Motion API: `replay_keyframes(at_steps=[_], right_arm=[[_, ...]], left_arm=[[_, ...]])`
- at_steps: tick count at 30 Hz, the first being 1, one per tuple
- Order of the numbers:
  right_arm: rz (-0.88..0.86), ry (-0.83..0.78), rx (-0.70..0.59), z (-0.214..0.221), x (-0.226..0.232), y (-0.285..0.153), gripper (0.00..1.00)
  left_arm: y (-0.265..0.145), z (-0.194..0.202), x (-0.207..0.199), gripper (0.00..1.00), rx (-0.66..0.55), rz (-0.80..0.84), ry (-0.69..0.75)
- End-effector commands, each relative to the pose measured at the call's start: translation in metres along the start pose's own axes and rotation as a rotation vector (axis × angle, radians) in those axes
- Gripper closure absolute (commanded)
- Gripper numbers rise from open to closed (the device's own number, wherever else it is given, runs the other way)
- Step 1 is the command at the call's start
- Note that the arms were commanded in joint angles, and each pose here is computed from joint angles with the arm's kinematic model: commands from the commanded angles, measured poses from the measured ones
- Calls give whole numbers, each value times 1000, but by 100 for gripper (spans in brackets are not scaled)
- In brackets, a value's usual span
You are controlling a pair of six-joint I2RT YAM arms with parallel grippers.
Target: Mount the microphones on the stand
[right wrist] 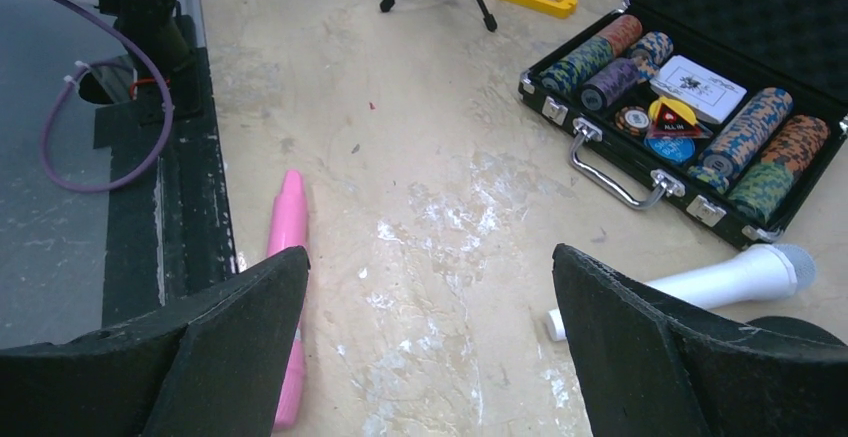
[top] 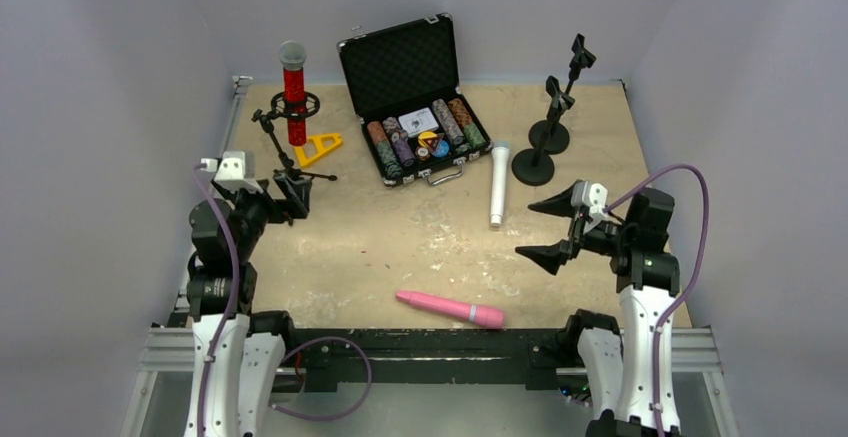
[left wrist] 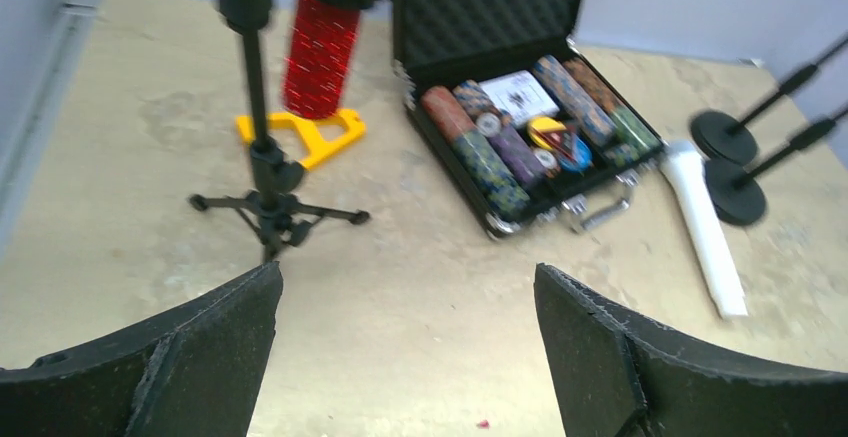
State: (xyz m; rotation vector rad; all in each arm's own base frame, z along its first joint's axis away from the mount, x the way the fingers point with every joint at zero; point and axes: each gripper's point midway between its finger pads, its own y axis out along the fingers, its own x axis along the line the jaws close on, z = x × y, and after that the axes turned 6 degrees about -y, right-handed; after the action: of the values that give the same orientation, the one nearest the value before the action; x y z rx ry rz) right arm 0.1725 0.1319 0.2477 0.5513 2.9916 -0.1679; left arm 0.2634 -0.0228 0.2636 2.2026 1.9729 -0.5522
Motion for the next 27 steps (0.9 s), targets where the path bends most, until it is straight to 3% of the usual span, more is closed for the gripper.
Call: replay_keyframes(at_steps=[1, 12, 27], right_arm=[[44, -27, 47, 10, -5, -3, 5], [82, 32, 166, 6, -25, -11, 5], [212, -44, 276, 6, -58, -24, 5]], left_arm=[[-13, 29, -30, 1, 71, 155, 10], [-21, 38, -59, 1, 90, 295, 9], [-25, 36, -69, 1, 76, 347, -6]])
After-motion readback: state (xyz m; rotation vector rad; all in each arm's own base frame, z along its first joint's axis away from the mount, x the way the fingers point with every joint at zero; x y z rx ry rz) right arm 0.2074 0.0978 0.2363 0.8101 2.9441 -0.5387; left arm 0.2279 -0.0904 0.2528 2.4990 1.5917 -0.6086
